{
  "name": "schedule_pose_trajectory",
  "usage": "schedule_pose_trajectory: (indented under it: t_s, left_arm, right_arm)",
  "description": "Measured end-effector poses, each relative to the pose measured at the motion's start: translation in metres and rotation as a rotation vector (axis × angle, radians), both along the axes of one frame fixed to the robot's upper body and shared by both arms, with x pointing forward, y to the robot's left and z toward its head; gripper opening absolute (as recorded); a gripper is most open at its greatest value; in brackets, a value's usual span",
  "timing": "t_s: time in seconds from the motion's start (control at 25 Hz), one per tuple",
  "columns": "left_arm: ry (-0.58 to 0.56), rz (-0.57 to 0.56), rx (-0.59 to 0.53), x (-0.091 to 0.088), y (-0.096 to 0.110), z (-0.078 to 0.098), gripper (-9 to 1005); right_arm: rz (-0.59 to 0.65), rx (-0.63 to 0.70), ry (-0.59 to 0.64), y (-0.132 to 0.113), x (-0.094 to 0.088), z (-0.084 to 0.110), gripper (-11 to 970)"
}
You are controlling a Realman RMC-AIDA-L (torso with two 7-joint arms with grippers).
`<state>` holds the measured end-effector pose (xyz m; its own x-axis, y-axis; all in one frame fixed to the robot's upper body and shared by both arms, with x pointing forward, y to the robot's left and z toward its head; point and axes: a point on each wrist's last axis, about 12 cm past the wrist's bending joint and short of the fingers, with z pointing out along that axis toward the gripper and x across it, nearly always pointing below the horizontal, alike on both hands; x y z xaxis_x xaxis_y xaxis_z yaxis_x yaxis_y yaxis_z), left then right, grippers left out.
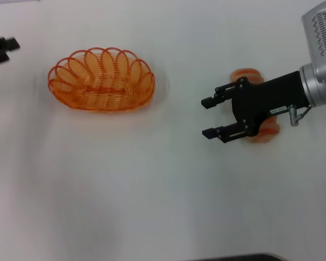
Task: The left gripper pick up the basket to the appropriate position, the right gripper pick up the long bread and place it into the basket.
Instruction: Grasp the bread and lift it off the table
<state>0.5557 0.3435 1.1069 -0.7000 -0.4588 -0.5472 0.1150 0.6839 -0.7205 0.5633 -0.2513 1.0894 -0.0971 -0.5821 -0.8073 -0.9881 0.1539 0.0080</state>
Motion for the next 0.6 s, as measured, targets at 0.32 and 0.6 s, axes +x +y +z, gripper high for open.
schedule_pose_trajectory:
  t_s: [0.32, 0.6]
  left_arm:
    - [-0.331, -0.233, 0.21, -0.006, 0.005, 0.016, 479]
    - [-0.543, -0.524, 0.355, -0.02, -0.009, 0.022, 479]
  right_arm:
    - [-0.103, 0.055, 0.047, -0.001, 0.008, 0.002, 696]
    - [-0.24, 0.123, 0.048, -0.011, 0.016, 0.007, 695]
